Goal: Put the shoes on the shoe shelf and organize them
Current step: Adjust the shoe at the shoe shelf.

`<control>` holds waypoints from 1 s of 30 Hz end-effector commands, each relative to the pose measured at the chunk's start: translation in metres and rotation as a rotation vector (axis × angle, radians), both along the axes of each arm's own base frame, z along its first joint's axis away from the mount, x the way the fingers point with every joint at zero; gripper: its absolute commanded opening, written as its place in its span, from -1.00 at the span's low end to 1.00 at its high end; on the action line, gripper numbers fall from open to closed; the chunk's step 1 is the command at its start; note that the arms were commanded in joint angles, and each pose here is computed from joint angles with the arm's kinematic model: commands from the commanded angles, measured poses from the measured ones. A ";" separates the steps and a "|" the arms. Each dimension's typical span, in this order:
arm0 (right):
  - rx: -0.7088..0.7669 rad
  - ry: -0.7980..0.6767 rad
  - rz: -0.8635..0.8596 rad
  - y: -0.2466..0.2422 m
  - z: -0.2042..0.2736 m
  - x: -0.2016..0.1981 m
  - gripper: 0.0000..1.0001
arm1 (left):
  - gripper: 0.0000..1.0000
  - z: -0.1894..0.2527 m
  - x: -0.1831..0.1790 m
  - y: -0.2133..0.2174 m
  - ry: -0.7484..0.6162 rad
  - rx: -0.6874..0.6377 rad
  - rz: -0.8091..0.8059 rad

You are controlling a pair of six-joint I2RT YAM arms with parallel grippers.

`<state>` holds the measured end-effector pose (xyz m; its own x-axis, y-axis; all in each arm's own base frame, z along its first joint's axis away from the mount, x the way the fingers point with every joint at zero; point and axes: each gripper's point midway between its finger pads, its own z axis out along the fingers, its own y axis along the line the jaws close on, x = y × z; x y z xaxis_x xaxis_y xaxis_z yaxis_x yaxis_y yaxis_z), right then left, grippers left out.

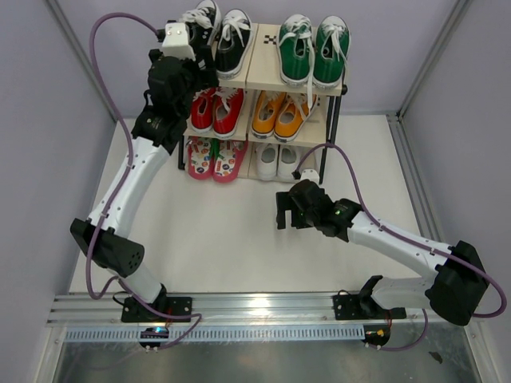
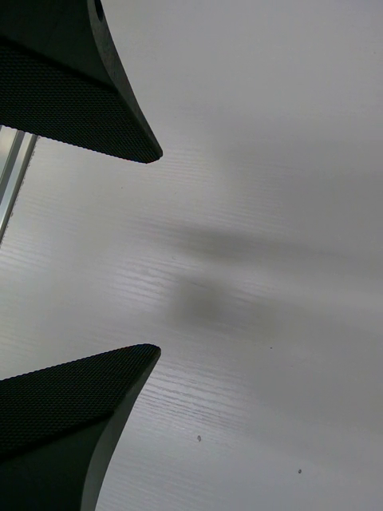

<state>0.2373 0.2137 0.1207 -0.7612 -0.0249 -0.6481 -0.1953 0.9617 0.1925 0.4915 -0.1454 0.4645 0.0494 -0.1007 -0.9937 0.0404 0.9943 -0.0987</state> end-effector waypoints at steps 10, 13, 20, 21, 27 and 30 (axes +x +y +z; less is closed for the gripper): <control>0.044 -0.019 -0.032 0.003 0.010 0.003 0.99 | 0.79 0.042 -0.019 0.008 -0.078 0.006 -0.011; 0.050 -0.022 -0.040 0.002 0.011 0.003 0.99 | 0.79 0.043 -0.014 0.008 -0.082 0.005 0.000; 0.057 -0.023 -0.057 -0.006 0.008 -0.003 0.99 | 0.81 0.044 -0.001 0.015 -0.066 -0.146 -0.080; 0.058 -0.024 -0.055 -0.006 0.008 -0.004 0.99 | 0.81 0.041 0.002 0.010 -0.055 -0.151 -0.111; 0.064 -0.024 -0.067 -0.010 0.005 -0.007 0.99 | 0.76 0.024 0.009 0.002 0.001 -0.157 -0.142; 0.063 -0.025 -0.069 -0.011 0.005 -0.007 0.99 | 0.75 0.022 0.010 -0.007 0.007 -0.152 -0.188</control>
